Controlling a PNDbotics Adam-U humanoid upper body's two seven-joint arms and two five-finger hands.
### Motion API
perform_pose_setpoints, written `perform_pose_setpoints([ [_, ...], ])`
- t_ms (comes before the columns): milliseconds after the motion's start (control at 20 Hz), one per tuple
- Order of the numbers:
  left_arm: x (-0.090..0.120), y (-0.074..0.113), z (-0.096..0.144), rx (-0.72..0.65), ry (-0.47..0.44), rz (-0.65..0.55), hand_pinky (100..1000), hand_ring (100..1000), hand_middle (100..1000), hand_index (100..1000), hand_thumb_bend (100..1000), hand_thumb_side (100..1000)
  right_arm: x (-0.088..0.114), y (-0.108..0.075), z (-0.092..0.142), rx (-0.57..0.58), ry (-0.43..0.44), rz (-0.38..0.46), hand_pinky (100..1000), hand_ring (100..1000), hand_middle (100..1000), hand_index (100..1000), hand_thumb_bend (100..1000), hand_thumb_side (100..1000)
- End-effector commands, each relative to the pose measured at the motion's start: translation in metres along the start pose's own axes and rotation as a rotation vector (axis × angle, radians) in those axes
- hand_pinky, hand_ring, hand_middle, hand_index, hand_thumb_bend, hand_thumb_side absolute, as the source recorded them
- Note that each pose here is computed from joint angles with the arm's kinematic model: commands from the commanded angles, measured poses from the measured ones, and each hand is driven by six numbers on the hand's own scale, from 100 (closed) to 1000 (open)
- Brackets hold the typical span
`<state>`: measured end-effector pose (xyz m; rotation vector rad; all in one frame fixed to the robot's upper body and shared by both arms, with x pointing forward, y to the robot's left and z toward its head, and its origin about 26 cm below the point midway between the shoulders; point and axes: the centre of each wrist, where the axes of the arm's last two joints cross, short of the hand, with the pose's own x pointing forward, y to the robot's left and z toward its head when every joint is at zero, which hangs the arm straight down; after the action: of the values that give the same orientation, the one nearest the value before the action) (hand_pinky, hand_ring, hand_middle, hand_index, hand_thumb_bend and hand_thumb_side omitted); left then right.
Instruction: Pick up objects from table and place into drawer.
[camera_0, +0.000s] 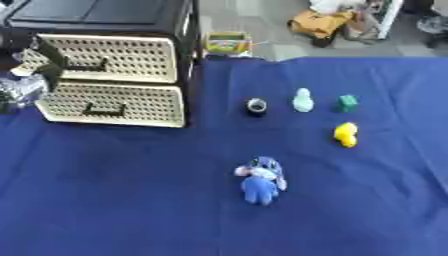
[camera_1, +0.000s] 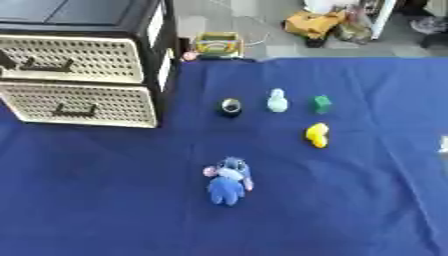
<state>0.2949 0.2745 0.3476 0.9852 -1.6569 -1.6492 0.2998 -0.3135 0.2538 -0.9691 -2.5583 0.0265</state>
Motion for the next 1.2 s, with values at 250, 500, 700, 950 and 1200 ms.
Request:
perform_pose_setpoints([
  [250,0.005,0.014,0.002,0.006,-0.009,-0.052,100,100,100,904,100,1000,0.005,-0.005,-0.008,-0.007,-0.039,0.012,564,595,556,772,276,959],
  [500,0.011,0.027,0.0,-0.073,-0.012,-0.18,100,100,100,896,203,1000,0.005,-0.005,-0.008,-0.003,-0.04,0.016,564,595,555,772,278,959],
  [700,0.017,0.034,-0.002,-0.138,-0.017,-0.272,100,100,100,901,329,1000,0.005,-0.006,-0.007,0.003,-0.041,0.019,564,595,555,772,279,960],
  [950,0.014,0.028,-0.009,-0.233,-0.005,-0.261,100,100,100,897,532,1000,0.005,-0.006,-0.008,0.007,-0.045,0.024,564,595,555,771,277,960],
  [1200,-0.01,0.017,-0.026,-0.319,0.001,-0.195,100,100,100,893,845,1000,0.004,-0.007,-0.008,0.009,-0.046,0.029,564,595,555,771,273,957],
])
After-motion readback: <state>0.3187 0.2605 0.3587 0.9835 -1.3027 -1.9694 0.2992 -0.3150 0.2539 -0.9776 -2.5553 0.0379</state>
